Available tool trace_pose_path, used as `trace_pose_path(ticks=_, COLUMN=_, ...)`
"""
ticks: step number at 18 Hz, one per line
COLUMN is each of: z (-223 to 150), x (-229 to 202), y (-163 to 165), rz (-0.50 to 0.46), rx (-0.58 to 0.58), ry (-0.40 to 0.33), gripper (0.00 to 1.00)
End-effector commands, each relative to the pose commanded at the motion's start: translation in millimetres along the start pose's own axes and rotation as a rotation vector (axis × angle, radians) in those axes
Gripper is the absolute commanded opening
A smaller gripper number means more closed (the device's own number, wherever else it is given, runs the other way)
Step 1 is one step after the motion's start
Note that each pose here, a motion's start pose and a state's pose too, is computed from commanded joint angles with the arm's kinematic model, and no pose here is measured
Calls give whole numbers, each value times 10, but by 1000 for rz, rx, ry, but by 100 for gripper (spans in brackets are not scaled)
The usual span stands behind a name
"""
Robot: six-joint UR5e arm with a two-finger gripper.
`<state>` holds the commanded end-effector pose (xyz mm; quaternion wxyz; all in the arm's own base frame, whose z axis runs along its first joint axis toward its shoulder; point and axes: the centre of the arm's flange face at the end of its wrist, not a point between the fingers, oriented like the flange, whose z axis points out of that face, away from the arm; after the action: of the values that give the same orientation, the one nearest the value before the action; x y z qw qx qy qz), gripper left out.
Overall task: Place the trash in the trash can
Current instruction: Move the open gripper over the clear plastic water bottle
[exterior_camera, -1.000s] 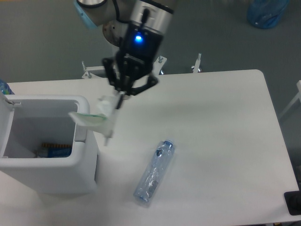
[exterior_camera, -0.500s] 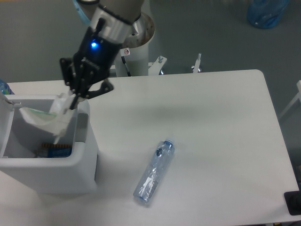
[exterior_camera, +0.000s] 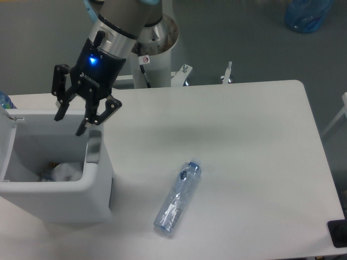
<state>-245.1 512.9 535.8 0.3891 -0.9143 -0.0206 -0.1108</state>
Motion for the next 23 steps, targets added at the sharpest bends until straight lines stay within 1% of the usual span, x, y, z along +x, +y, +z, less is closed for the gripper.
trace_pose_path(ticks=2, z=18, x=-203, y=-119, rz=-26, rx=8, ry=-14, gripper=100)
trace_pose_path(ticks=4, z=66, x=-515, y=-140, rz=-62, rx=1, ry=-37, gripper=100)
trace_pose_path(ticks=7, z=175, x=-882, y=-112, rz=-64, rx=-88, ry=-170, gripper=100)
trace_pose_path(ticks=9, z=267, x=-1199, y=-53, rz=-80, rx=-128, ry=-227, gripper=100)
trace_pose_path(ticks=11, z=345, x=-1421, y=41, rz=-87, rx=-142, ry=-235, gripper=100)
trace_pose_path(ticks=13, z=487, x=-1618, y=160, rz=-71, rx=-178, ry=-233, gripper=100)
trace_pose_path(ticks=15, z=634, x=-1781, y=293, rz=-52, rx=-239, ry=-263, gripper=100)
trace_pose_path(ticks=17, z=822, x=-1955, y=452, rz=-13, rx=-307, ry=-271, gripper=100)
trace_pose_path(ticks=21, z=1120, x=-2187, y=624, rz=23, rx=-364, ry=-251, gripper=100)
trace_pose_path(ticks=23, z=1269, x=-2307, y=698, rz=21, rx=-381, ry=-239, gripper=100)
